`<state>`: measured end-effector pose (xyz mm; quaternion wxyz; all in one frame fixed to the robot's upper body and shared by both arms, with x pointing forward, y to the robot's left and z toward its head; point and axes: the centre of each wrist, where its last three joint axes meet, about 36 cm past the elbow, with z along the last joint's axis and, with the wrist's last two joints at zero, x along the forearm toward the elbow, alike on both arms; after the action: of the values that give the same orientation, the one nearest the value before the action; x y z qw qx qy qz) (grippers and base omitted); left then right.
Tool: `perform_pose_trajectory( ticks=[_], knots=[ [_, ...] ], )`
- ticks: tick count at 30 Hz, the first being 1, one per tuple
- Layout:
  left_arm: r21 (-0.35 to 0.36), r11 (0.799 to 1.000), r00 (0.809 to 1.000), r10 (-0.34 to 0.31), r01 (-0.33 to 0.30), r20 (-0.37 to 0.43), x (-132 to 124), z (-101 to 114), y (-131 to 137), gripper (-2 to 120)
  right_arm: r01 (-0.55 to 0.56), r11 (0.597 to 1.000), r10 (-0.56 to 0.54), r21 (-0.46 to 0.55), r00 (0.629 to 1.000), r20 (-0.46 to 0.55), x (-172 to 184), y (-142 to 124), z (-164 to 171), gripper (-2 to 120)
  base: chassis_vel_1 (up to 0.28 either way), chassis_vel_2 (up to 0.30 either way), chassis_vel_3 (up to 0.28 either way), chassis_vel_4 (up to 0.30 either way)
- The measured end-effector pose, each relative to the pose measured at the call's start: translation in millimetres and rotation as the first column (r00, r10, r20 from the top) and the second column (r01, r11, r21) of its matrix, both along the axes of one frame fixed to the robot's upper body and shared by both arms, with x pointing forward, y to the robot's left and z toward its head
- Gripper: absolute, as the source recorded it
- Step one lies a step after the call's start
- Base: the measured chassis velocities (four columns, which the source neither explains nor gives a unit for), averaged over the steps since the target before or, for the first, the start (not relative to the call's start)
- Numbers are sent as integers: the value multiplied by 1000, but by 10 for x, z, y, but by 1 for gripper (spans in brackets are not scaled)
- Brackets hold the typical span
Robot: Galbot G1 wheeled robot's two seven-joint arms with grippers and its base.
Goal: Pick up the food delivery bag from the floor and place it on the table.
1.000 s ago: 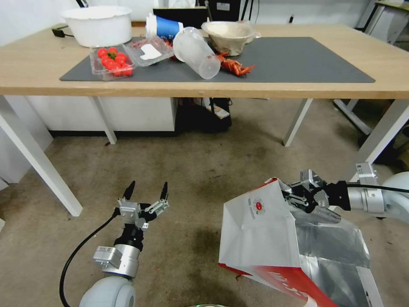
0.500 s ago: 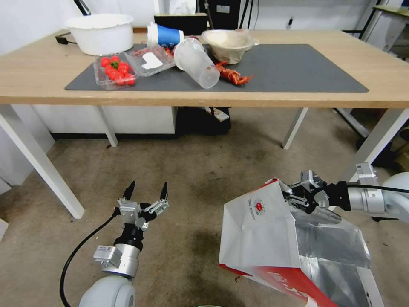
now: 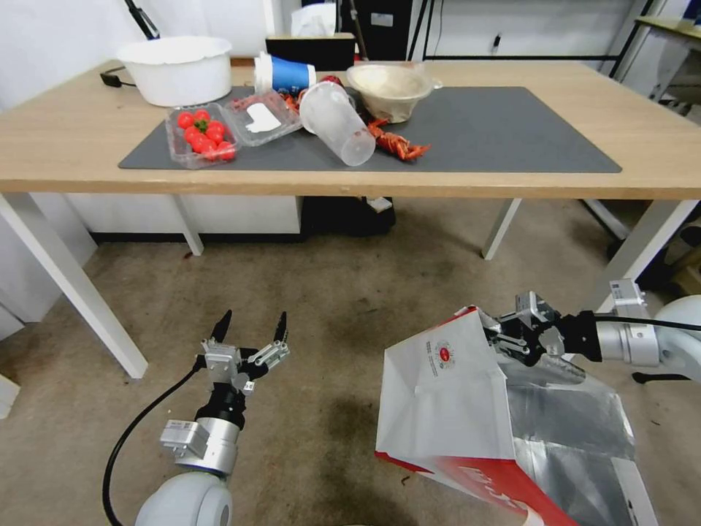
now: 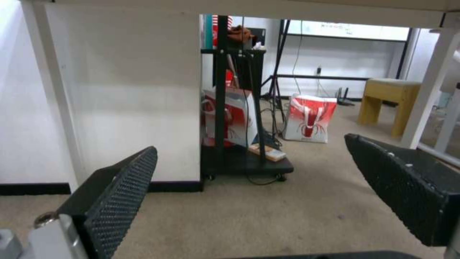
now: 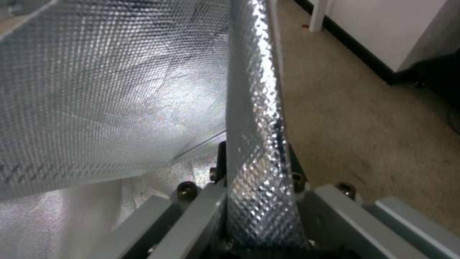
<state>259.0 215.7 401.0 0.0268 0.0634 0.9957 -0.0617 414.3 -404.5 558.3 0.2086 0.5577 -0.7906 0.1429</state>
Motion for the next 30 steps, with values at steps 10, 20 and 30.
perform_pose_trajectory(
  ticks=[10, 20, 30],
  knots=[
    [1, 1000, 1000, 1, -1, -4, -5, 5, 6, 98, -2, 1000, 2, 0, 1000, 0, -2, 2, -6, 0, 0, 0, 0, 0],
    [1, 1000, 1000, 3, -3, -4, -15, 16, 7, 99, -10, 1000, 10, 4, 1000, -6, -6, 12, 3, 0, 0, 0, 0, 0],
    [-2, 1000, 1000, 5, -5, -3, -16, 20, 0, 99, -28, 999, 29, 33, 999, -22, -35, 80, 37, 0, 0, 0, 0, 0]
  ],
)
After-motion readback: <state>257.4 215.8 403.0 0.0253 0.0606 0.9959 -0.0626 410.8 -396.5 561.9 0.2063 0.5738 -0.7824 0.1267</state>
